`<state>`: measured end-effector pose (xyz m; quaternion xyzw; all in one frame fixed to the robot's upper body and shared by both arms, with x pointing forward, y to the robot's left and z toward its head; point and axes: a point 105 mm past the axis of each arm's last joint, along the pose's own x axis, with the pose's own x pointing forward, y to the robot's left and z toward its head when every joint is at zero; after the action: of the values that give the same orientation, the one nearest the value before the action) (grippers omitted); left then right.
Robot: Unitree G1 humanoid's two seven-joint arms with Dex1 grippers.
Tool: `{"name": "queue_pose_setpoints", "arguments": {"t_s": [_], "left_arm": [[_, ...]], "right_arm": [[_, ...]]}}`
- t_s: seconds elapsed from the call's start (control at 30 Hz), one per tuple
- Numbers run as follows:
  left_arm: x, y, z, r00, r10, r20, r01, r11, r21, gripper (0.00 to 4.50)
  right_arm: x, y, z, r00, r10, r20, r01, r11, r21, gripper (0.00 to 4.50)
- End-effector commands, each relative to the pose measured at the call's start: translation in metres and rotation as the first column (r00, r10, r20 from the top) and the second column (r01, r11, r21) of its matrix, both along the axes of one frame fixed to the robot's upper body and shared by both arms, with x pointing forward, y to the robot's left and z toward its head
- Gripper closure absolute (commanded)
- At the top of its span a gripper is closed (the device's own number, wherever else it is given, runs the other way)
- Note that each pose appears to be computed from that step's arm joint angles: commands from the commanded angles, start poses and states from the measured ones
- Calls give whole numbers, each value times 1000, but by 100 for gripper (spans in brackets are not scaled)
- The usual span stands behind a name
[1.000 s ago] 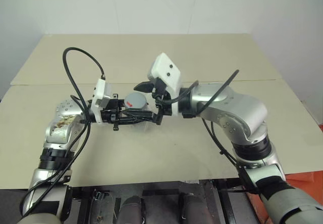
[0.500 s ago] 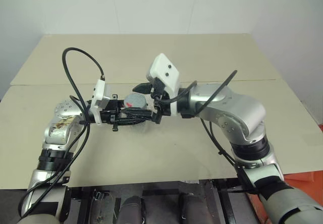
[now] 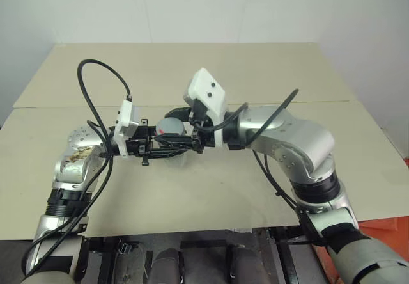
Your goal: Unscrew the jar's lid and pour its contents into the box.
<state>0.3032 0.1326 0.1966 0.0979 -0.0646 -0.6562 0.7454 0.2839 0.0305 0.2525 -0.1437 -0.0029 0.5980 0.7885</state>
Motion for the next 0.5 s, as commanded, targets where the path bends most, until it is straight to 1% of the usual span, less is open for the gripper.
{"name": "queue_pose_setpoints", "arguments": {"t_s": [0.03, 0.13, 0.3, 0.43, 0.5], "left_arm": [[-11, -3, -3, 999, -38, 3, 38, 999, 8, 251], [-19, -5, -4, 998, -54, 14, 54, 999, 8, 251], [-25, -5, -1, 997, -73, 15, 73, 997, 2, 251], [-27, -5, 2, 996, -89, 11, 89, 996, -12, 251], [-24, -5, 4, 997, -72, 26, 73, 997, -4, 251]], "right_arm": [[8, -14, 36, 992, -53, 118, 44, 996, 81, 174], [11, -26, 53, 989, -48, 142, 29, 991, 133, 174], [9, -44, 67, 987, -9, 164, -23, 981, 192, 174], [6, -51, 64, 984, 14, 178, -48, 980, 192, 174], [14, -60, 59, 983, -41, 180, 11, 986, 168, 174]]}}
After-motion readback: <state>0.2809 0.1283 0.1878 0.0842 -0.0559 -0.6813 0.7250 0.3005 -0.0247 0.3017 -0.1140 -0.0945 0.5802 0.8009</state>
